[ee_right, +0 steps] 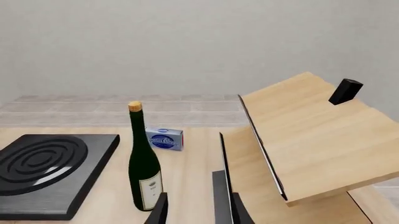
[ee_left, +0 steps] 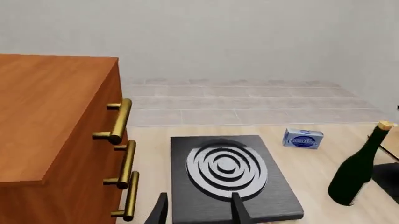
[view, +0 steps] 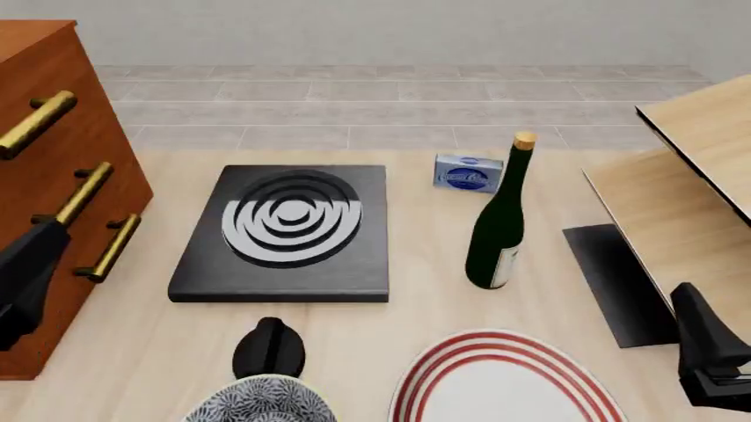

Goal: Put the bowl on the stove.

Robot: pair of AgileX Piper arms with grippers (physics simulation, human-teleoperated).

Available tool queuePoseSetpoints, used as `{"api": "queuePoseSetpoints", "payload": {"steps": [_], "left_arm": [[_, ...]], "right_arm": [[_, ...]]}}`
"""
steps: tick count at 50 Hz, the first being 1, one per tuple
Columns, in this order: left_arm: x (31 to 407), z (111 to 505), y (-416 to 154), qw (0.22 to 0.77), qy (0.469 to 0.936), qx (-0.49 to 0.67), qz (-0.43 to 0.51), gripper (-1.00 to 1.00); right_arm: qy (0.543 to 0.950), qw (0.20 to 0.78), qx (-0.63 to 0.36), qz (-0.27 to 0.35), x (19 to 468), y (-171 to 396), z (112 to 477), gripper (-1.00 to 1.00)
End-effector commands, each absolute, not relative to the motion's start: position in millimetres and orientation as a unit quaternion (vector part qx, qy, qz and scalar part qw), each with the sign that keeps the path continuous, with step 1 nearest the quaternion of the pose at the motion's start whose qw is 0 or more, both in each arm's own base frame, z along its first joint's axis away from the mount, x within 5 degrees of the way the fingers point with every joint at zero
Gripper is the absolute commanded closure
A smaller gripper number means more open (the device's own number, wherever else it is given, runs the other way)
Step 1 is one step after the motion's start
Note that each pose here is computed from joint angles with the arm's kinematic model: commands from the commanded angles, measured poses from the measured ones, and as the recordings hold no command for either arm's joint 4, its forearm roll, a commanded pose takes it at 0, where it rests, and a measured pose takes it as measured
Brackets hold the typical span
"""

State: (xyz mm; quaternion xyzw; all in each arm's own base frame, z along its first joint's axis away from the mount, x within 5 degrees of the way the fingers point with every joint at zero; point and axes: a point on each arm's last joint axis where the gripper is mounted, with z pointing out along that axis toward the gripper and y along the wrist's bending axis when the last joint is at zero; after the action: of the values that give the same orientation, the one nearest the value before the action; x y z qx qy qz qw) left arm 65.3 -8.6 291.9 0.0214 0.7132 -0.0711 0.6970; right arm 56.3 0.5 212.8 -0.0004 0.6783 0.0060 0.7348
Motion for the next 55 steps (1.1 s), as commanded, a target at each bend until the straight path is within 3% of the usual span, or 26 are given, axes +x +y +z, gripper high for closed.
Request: {"api": "queuePoseSetpoints", "payload": {"steps": [1, 10, 20, 32, 55], "left_arm": [[84, 323, -21, 0.634, 0.764, 0.067, -0.101, -1.00], [93, 323, -30, 0.558, 0.818, 0.085, -0.115, -1.00], [96, 318, -31, 0.511, 0.848, 0.098, -0.101, -1.00], [99, 282, -33, 0.452, 0.882, 0.099, -0.094, -1.00], [90, 242, -39, 0.393, 0.906, 0.105, -0.117, -1.00]], "right_arm": [[0.678, 0.735, 0.001, 0.007, 56, 1, 213, -1.00], [0.679, 0.734, -0.001, 0.008, 56, 1, 213, -1.00], [0.680, 0.733, -0.006, 0.008, 57, 1, 213, -1.00], [0.679, 0.734, -0.005, 0.008, 57, 1, 214, -1.00], [0.678, 0.735, -0.007, 0.007, 56, 1, 214, -1.00]]}}
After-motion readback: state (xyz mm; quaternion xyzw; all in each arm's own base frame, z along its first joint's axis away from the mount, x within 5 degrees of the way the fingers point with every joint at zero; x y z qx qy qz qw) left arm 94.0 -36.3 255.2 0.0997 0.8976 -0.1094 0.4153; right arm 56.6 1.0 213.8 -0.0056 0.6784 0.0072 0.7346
